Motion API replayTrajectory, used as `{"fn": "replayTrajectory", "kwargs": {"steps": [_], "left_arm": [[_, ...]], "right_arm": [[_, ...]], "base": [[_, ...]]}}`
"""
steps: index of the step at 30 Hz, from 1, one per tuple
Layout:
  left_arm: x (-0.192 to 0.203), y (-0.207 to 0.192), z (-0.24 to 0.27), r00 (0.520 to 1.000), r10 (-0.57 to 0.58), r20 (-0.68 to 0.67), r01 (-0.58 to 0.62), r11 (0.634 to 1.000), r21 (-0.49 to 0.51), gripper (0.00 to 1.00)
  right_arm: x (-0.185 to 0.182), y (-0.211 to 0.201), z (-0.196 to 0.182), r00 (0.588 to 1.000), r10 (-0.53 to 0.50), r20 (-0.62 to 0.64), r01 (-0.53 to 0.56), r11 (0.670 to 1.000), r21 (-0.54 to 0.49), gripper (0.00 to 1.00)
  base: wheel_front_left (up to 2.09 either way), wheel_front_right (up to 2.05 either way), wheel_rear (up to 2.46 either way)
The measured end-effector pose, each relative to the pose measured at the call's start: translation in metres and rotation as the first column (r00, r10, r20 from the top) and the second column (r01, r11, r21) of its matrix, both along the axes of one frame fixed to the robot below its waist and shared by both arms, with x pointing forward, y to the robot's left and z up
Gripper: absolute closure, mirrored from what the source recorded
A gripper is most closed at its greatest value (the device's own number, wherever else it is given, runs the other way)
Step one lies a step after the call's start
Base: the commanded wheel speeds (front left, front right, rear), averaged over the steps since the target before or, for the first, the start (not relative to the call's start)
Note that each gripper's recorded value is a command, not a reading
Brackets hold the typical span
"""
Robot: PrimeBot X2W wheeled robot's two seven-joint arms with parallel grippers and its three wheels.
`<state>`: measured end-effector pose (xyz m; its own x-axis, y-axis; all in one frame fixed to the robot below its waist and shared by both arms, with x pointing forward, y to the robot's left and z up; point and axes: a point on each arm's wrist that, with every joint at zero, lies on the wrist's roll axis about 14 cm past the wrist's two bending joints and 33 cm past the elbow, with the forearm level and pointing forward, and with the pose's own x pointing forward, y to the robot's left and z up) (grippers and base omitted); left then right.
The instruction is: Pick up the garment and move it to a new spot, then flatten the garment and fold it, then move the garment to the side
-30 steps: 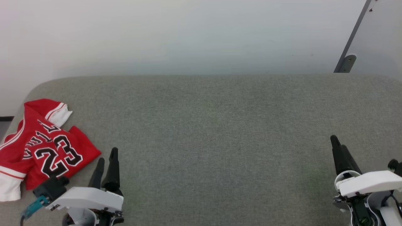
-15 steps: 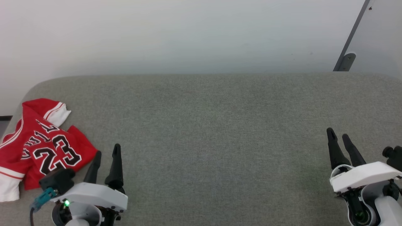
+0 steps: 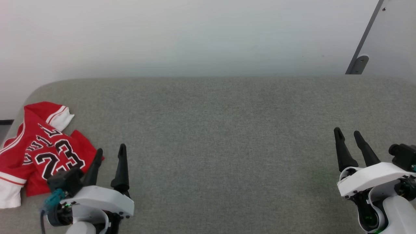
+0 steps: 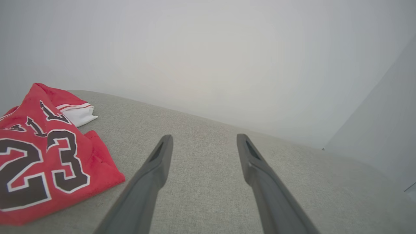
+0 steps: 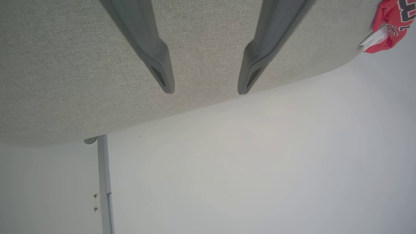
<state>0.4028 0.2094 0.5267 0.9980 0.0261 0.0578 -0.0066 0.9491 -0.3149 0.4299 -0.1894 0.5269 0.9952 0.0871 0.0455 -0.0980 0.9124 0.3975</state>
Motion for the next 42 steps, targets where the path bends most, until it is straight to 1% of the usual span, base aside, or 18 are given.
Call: {"fn": "replayTrajectory", "kwargs": {"steps": [14,20,29,33,35,42], "left_arm": [[-0.001,-0.001,0.0,1.0,-0.014,0.013,0.012,0.989,0.146,0.0],[0.0,-0.002,0.001,1.0,-0.024,0.021,0.019,0.98,0.196,0.0],[0.0,-0.002,-0.002,0.999,-0.034,0.02,0.028,0.969,0.244,0.0],[-0.001,-0.002,-0.003,0.999,-0.036,0.022,0.03,0.97,0.241,0.0],[-0.001,-0.001,-0.003,0.999,-0.036,0.023,0.029,0.971,0.239,0.0],[-0.002,0.0,-0.003,0.999,-0.044,0.028,0.034,0.959,0.28,0.0]], "right_arm": [[0.004,0.001,0.003,0.999,0.021,0.026,-0.017,0.989,-0.145,0.0],[0.005,0.0,0.008,0.999,0.022,0.045,-0.013,0.983,-0.184,0.0],[0.006,0.0,0.015,0.997,0.024,0.075,-0.007,0.976,-0.215,0.0],[0.006,0.001,0.018,0.996,0.026,0.089,-0.005,0.973,-0.229,0.0],[0.005,0.002,0.021,0.995,0.026,0.101,-0.002,0.973,-0.229,0.0],[0.003,-0.002,0.025,0.992,0.011,0.125,0.018,0.973,-0.231,0.0]], "base": [[0.0,0.0,0.0],[0.0,0.0,0.0],[0.0,0.0,0.0],[0.0,0.0,0.0],[0.0,0.0,0.0],[0.0,0.0,0.0]]}}
